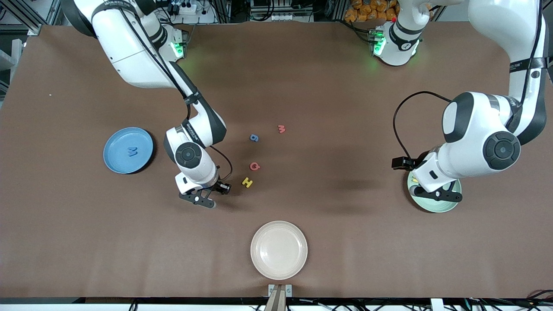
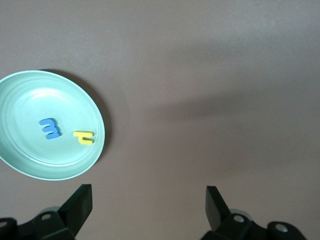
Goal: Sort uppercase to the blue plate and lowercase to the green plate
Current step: 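Lift the cyan b with the right gripper while the left gripper withdraws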
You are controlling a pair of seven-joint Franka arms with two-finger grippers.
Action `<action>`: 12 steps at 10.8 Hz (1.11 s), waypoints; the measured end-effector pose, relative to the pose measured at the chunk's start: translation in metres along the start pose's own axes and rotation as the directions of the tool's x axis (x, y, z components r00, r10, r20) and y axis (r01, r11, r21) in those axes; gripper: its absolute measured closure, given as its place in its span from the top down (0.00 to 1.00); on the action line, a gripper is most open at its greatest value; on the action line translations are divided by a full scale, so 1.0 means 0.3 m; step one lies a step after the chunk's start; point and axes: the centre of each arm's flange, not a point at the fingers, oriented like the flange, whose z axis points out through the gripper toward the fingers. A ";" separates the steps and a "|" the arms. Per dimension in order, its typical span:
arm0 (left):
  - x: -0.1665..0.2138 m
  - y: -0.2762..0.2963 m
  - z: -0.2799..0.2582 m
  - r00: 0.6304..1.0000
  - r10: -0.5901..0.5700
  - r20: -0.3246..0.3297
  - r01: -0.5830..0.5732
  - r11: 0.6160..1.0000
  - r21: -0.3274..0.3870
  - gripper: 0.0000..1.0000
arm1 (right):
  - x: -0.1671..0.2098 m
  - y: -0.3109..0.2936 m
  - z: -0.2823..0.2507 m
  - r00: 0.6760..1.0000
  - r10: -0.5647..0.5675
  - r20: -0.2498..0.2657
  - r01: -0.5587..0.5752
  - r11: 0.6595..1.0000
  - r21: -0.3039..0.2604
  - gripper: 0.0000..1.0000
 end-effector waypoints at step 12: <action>-0.001 0.000 0.003 1.000 0.000 0.002 0.000 1.000 0.000 1.00 | -0.009 -0.005 0.013 1.000 -0.024 0.005 0.024 1.000 -0.003 0.40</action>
